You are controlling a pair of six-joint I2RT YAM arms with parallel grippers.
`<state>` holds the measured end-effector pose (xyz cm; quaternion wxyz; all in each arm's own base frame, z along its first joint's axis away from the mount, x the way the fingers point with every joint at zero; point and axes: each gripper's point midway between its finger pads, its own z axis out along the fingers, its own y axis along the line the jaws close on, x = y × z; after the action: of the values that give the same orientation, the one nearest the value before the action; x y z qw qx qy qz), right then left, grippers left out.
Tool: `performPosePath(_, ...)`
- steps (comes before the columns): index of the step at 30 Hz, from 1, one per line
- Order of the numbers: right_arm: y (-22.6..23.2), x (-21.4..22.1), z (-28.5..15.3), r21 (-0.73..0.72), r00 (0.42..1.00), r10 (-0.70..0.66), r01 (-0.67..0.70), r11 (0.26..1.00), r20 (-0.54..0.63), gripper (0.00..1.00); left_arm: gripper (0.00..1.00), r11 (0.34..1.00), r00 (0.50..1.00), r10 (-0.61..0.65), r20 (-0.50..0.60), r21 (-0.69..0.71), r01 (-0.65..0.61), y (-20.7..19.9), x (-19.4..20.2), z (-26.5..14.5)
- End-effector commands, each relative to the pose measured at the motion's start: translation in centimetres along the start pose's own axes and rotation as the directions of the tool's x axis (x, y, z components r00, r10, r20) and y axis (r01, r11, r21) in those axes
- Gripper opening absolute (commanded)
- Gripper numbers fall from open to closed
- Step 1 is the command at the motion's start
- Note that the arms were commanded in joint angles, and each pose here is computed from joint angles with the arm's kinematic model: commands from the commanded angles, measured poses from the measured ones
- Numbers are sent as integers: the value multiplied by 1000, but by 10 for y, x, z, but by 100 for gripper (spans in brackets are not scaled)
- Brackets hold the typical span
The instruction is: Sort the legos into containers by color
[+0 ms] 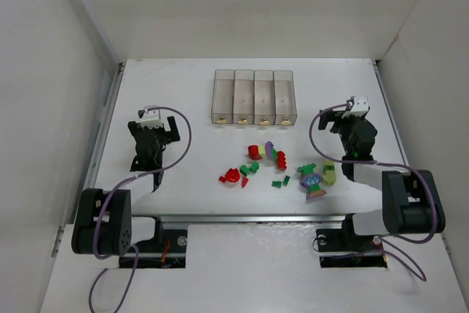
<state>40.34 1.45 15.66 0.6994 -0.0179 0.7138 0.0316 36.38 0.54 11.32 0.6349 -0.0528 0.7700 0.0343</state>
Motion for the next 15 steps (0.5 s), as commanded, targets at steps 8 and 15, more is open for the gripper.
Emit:
performPosePath(8,-3,-108,14,-7,993,-105,105,994,48,100,100,901,970,229,78,361,-242,-58,-24,2)
performPosePath(15,-15,-187,-35,203,921,-346,378,903,-177,100,100,804,836,511,199,233,-547,-77,-108,18)
